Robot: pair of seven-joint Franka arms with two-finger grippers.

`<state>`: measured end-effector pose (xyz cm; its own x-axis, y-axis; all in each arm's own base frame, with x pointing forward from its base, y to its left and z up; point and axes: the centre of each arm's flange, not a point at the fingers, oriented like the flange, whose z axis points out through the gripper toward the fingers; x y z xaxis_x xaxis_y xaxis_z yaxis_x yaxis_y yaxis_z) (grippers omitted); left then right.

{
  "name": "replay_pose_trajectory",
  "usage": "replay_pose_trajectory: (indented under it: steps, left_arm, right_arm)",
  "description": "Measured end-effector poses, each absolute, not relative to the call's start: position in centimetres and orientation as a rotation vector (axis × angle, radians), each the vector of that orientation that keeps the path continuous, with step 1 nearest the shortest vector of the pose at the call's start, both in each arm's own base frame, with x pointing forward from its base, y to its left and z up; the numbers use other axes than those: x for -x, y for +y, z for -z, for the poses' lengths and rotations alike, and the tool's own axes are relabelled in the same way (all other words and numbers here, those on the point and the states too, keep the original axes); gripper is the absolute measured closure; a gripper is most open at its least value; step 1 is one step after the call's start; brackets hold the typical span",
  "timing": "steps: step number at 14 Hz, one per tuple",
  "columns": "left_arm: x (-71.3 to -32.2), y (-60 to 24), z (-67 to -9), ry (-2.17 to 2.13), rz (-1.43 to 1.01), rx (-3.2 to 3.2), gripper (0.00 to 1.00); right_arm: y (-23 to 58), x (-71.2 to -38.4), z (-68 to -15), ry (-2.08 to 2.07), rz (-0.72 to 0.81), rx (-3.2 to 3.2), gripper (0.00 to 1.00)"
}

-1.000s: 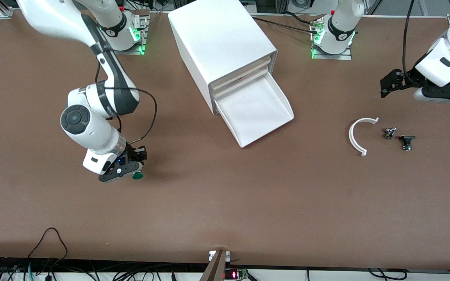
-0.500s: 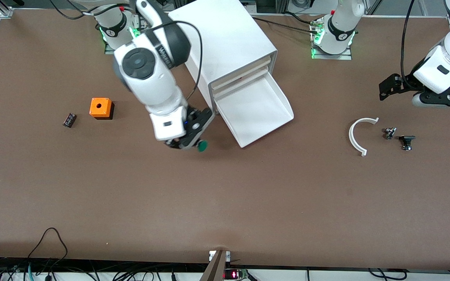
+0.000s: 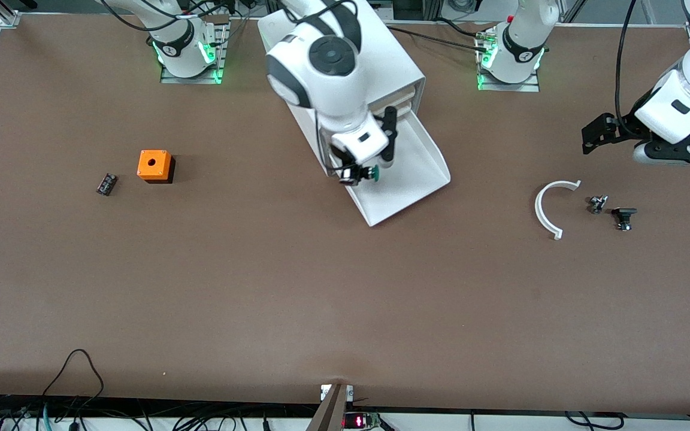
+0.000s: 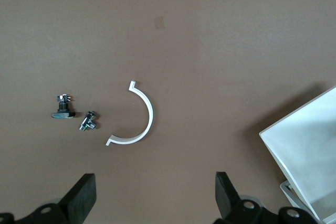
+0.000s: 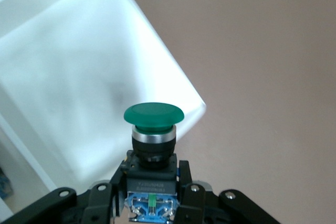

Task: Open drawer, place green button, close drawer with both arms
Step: 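Carry the green button with the right gripper into the open drawer, then open the right gripper to release the button in the drawer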

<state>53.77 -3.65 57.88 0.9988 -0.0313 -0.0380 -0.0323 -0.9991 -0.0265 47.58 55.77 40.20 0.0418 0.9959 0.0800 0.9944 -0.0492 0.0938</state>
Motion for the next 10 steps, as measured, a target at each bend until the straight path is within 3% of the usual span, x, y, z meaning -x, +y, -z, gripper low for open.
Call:
replay_pose_trajectory:
  steps: [10]
  left_arm:
    - [-53.8, -3.5, -57.9, 0.043, -0.057, 3.114, 0.00]
  right_arm:
    - [61.8, -41.4, -28.1, 2.339, 0.019, -1.893, 0.59]
